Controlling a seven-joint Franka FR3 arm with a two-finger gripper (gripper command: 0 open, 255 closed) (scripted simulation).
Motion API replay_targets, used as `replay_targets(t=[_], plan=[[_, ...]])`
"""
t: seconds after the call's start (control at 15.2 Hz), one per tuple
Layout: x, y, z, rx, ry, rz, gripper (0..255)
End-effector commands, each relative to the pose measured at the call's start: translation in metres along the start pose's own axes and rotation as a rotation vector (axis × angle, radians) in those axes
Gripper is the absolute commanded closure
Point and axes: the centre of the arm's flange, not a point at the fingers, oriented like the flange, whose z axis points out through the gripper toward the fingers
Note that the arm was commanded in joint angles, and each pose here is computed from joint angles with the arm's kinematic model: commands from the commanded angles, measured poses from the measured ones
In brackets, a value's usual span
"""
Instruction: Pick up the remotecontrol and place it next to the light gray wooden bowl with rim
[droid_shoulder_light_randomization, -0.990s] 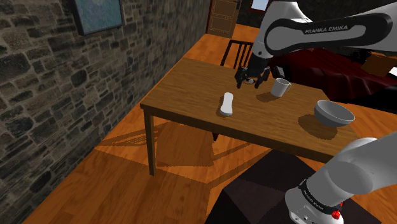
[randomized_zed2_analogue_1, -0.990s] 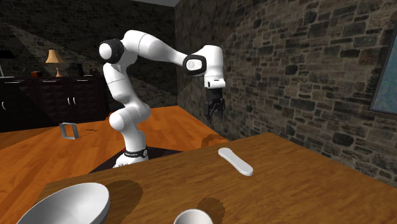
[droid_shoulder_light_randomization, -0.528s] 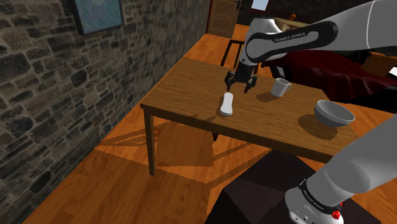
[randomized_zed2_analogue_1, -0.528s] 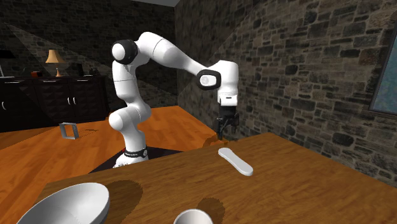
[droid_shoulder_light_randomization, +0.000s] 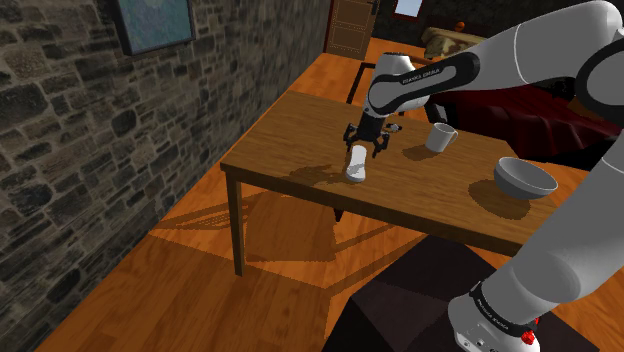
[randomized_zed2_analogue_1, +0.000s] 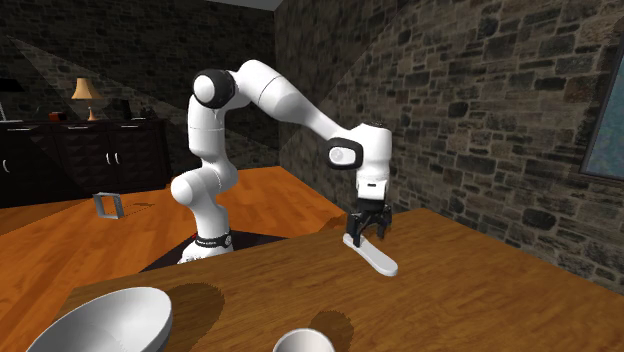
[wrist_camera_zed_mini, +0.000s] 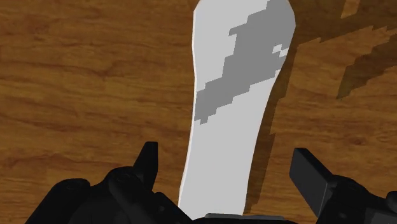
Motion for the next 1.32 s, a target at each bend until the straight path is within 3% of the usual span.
replay_targets(t=[0.0,0.26,0.73,0.79,1.25], plan=[[0.001,-0.002,0.011,0.001,0.000,0.003,0],[0.001,-0.002,0.030,0.001,0.000,0.003,0],[0.001,-0.002,0.030,0.001,0.000,0.003,0],[0.001,-0.002,0.030,0.001,0.000,0.003,255],[0.001,-0.002,0.030,0.001,0.000,0.003,255]])
